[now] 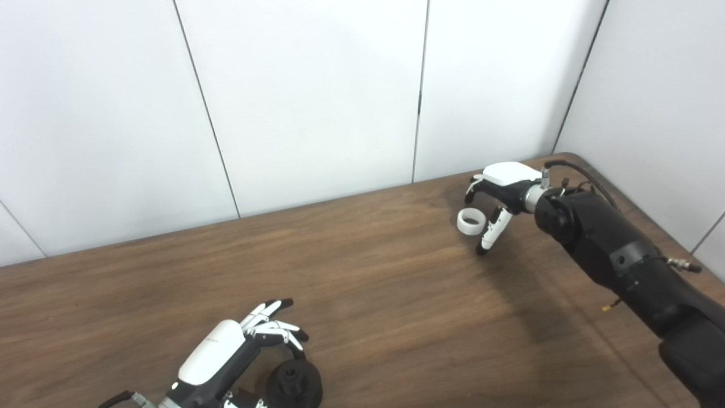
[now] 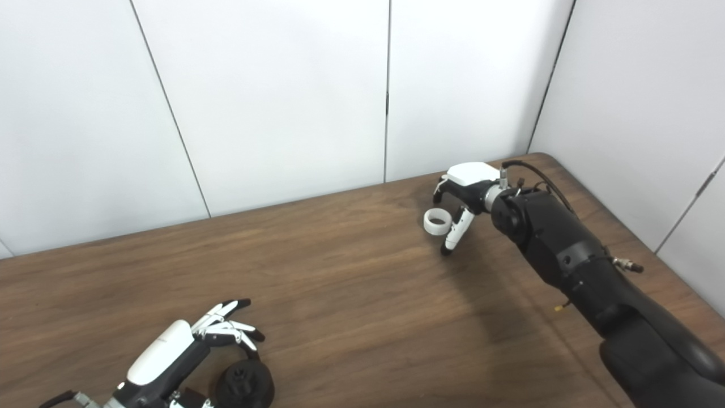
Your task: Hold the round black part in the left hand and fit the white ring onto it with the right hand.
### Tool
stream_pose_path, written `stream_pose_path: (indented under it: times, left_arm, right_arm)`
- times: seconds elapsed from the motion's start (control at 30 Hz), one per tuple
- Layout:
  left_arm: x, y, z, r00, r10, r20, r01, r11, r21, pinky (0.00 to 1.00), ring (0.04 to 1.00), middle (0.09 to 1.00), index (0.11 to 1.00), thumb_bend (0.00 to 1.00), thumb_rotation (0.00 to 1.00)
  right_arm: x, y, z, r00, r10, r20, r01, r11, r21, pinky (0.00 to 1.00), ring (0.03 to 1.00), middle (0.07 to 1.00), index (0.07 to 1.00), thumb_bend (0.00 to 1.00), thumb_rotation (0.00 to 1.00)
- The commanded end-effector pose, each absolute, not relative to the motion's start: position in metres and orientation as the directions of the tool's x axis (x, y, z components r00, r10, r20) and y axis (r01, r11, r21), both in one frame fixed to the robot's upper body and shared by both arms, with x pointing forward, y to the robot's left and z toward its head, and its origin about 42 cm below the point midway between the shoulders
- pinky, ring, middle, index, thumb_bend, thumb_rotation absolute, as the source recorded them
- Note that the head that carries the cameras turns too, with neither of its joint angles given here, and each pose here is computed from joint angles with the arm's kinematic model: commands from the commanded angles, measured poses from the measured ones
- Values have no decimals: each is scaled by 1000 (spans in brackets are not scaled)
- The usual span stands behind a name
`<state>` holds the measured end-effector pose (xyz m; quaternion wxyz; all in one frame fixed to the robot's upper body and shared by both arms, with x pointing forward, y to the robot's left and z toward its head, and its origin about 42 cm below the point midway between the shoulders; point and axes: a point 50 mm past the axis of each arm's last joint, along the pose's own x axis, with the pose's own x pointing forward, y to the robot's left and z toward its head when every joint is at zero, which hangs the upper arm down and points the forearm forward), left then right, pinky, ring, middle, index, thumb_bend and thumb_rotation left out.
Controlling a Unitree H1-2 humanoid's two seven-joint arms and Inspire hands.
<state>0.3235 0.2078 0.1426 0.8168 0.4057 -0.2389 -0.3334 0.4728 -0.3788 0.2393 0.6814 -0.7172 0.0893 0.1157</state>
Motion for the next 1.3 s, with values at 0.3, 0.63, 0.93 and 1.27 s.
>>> stream_pose_path:
  times: [0.3, 0.63, 0.93, 1.27]
  left_arm:
    - [329, 204, 156, 652, -736, 184, 308, 478, 823, 1000, 973, 737, 482, 524, 58]
    - [329, 206, 157, 654, -733, 186, 305, 481, 822, 1000, 970, 737, 482, 524, 59]
    - [330, 208, 156, 657, -732, 181, 307, 478, 823, 1000, 972, 737, 482, 524, 59]
    - [330, 209, 158, 655, -734, 181, 307, 477, 823, 1000, 972, 738, 482, 524, 59]
  right_arm:
    - [480, -361, 260, 963, 117, -243, -235, -81, -969, 1000, 1000, 952, 760, 873, 411]
    - [477, -363, 258, 960, 114, -254, -246, -85, -966, 1000, 1000, 956, 761, 863, 409]
    - [475, -372, 259, 961, 92, -259, -253, -79, -964, 1000, 1000, 959, 765, 845, 380]
    - [472, -374, 260, 963, 91, -252, -246, -74, -966, 1000, 1000, 960, 769, 847, 389]
